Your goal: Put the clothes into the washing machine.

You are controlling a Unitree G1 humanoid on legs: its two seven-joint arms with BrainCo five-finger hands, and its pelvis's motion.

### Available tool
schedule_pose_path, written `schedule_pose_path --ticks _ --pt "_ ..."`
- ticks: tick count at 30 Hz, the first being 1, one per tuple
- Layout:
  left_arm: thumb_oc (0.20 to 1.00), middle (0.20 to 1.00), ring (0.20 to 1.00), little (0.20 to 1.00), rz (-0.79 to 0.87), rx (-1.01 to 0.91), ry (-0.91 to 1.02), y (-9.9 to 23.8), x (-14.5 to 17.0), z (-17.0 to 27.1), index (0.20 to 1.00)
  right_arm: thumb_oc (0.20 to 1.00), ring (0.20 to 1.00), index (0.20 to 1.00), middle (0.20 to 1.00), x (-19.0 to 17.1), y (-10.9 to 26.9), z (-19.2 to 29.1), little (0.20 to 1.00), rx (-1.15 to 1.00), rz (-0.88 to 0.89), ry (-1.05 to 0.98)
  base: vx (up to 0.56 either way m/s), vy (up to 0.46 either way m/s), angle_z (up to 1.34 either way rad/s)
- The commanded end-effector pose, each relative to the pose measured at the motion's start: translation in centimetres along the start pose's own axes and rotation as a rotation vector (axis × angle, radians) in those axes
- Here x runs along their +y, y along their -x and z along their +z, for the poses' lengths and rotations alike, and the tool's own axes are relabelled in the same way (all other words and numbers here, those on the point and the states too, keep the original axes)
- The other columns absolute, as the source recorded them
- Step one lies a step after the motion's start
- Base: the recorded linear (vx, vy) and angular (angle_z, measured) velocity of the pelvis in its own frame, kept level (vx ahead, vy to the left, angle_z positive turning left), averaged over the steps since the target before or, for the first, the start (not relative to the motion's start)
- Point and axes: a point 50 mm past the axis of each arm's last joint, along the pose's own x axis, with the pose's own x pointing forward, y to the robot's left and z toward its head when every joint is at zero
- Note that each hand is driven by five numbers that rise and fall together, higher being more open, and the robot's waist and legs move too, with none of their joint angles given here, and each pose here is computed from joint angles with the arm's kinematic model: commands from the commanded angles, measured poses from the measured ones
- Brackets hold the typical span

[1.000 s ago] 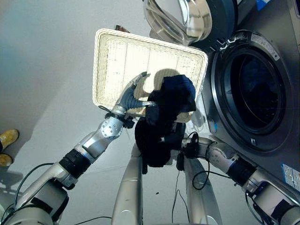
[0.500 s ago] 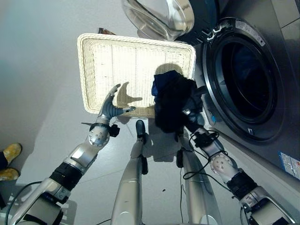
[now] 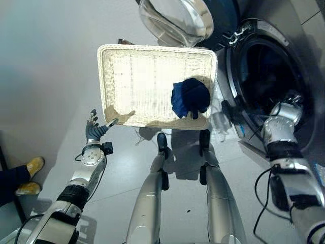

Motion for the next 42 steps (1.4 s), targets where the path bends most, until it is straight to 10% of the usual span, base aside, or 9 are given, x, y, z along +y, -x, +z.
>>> schedule_pose_path --ticks 1,3,5,11,13,15,16,30,42 --pt "1.000 1.000 1.000 1.000 0.005 -0.006 0.022 -0.2 0.7 0.3 1.000 0.200 0.200 0.200 0.200 7.0 -4.1 11.2 0.200 -0.407 -0.024 -0.045 0.08 -0.151 0.16" --pt "1.000 1.000 1.000 1.000 -0.012 -0.008 0.000 -0.1 0.8 0.3 1.000 0.200 0.200 0.200 0.200 6.6 -4.9 11.9 0.200 -0.396 -0.128 -0.019 0.07 -0.146 0.17" --pt "1.000 1.000 1.000 1.000 -0.031 -0.007 -0.016 0.0 0.8 0.3 1.000 0.445 0.445 0.445 0.445 5.2 -5.7 12.0 0.445 -0.338 -0.225 0.044 0.08 -0.142 0.13" --pt "1.000 1.000 1.000 1.000 -0.093 -0.022 -0.075 -0.1 1.3 1.0 1.000 0.357 0.357 0.357 0.357 3.0 -6.7 11.4 0.357 -0.179 -0.349 0.029 0.07 -0.172 0.13" --pt "1.000 1.000 1.000 1.000 -0.115 -0.032 -0.099 -0.1 1.0 1.3 1.000 0.454 0.454 0.454 0.454 2.7 -6.7 10.9 0.454 -0.163 -0.374 0.038 0.06 -0.133 0.30" --pt "1.000 1.000 1.000 1.000 -0.124 -0.036 -0.107 0.1 0.9 1.4 1.000 0.956 0.956 0.956 0.956 3.0 -6.6 10.4 0.956 -0.148 -0.364 0.078 0.06 -0.066 -0.17" --pt "1.000 1.000 1.000 1.000 -0.136 -0.035 -0.114 0.3 0.8 1.2 1.000 1.000 1.000 1.000 1.000 3.0 -6.4 9.8 1.000 -0.133 -0.377 0.061 0.03 -0.064 -0.31" --pt "1.000 1.000 1.000 1.000 -0.103 -0.269 -0.119 -0.5 0.6 6.5 1.000 1.000 1.000 1.000 1.000 -1.5 -5.3 3.8 1.000 0.469 -0.212 0.154 -0.02 -0.020 -0.06" --pt "1.000 1.000 1.000 1.000 -0.075 -0.069 0.029 0.6 0.1 1.7 1.000 1.000 1.000 1.000 1.000 -1.9 -1.0 -0.8 1.000 0.435 0.176 -0.310 -0.04 0.071 -0.04"
